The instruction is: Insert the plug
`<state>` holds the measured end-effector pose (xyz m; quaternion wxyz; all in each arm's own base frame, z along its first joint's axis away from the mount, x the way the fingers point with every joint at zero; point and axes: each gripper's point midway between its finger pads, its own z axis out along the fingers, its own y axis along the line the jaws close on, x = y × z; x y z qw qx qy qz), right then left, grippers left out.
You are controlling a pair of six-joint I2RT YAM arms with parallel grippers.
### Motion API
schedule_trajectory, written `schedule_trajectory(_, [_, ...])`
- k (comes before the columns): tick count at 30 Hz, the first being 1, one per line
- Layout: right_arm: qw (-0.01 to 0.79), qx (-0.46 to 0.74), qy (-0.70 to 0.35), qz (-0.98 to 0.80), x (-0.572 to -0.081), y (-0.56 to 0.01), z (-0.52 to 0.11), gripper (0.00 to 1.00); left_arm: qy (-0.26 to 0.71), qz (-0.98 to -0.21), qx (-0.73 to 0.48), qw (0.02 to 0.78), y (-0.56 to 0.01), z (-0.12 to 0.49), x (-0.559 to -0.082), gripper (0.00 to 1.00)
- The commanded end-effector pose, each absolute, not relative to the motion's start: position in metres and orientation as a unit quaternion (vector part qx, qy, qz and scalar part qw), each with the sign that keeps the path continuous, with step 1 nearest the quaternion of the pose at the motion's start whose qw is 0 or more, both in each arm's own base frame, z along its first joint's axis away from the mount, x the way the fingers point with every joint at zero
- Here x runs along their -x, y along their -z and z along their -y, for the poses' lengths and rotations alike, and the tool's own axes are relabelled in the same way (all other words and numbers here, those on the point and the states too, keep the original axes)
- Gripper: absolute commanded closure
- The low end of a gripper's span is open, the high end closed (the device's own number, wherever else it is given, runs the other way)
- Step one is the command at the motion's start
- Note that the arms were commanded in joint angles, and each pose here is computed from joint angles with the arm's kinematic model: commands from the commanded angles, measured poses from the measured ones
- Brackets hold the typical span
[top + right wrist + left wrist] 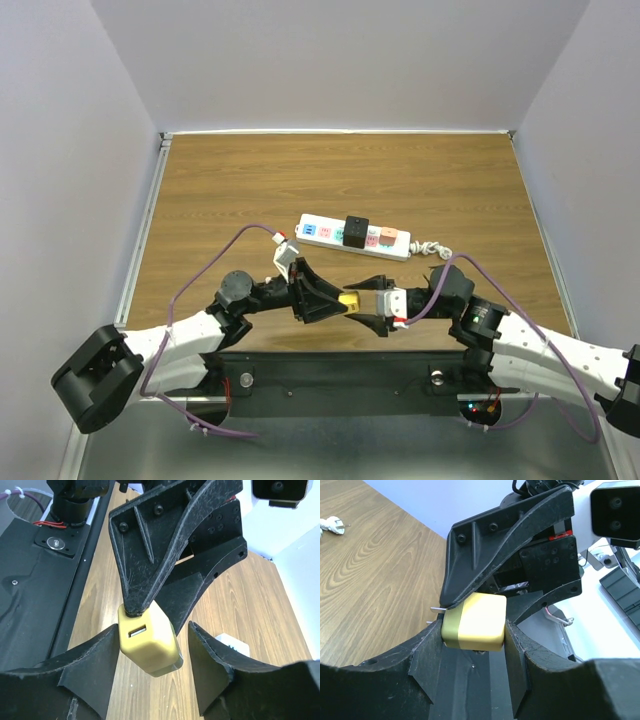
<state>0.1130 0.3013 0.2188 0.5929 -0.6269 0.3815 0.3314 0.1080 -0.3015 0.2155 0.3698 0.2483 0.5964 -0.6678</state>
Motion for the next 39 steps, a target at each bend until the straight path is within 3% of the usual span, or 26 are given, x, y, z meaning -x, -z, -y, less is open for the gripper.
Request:
schedule_trajectory(1, [0.617, 0.614, -0.338, -0.359, -0.109, -0.235, -0.300, 0.41, 0.675, -0.561, -0.263, 0.401, -0.237, 0.304, -0.110, 1.00])
schedule_trajectory(8, [0.619, 0.613, -0.341, -0.352, -0.105, -0.236, -0.298, 0.68, 0.675, -0.562, -0.265, 0.399, -0.235, 0.305, -0.111, 1.00])
schedule_trajectory(10, [0.620, 0.608, -0.342, -0.358, -0.107, -0.237, -0.299, 0.74, 0.669, -0.564, -0.266, 0.404, -0.235, 0.306, -0.114, 0.90])
schedule_trajectory(11, [0.621, 0.604, -0.346, -0.361, -0.107, -0.239, -0.299, 0.89, 0.665, -0.567, -0.263, 0.410, -0.234, 0.307, -0.117, 0.77])
schedule_trajectory(12, [0.621, 0.599, -0.347, -0.369, -0.109, -0.239, -0.299, 1.00, 0.661, -0.568, -0.263, 0.413, -0.234, 0.307, -0.119, 0.72])
schedule_trajectory(13, [0.625, 0.591, -0.349, -0.373, -0.111, -0.242, -0.299, 1.00, 0.654, -0.565, -0.268, 0.425, -0.234, 0.307, -0.121, 0.68])
schedule_trajectory(14, [0.629, 0.578, -0.350, -0.384, -0.115, -0.245, -0.299, 1.00, 0.647, -0.568, -0.266, 0.433, -0.234, 0.307, -0.125, 0.56])
schedule_trajectory(17, [0.639, 0.548, -0.349, -0.412, -0.125, -0.251, -0.299, 1.00, 0.624, -0.554, -0.281, 0.474, -0.242, 0.306, -0.133, 0.42])
schedule_trajectory(22, [0.653, 0.476, -0.344, -0.479, -0.150, -0.262, -0.296, 1.00, 0.562, -0.527, -0.315, 0.554, -0.251, 0.298, -0.146, 0.25])
schedule_trajectory(26, [0.661, 0.431, -0.350, -0.505, -0.161, -0.273, -0.295, 1.00, 0.500, -0.497, -0.324, 0.631, -0.259, 0.283, -0.158, 0.18])
schedule_trajectory(33, [0.670, 0.385, -0.341, -0.535, -0.176, -0.275, -0.291, 1.00, 0.459, -0.463, -0.381, 0.656, -0.246, 0.280, -0.153, 0.18])
schedule_trajectory(39, [0.673, 0.378, -0.310, -0.555, -0.202, -0.281, -0.307, 1.00, 0.389, -0.462, -0.377, 0.702, -0.228, 0.273, -0.180, 0.18])
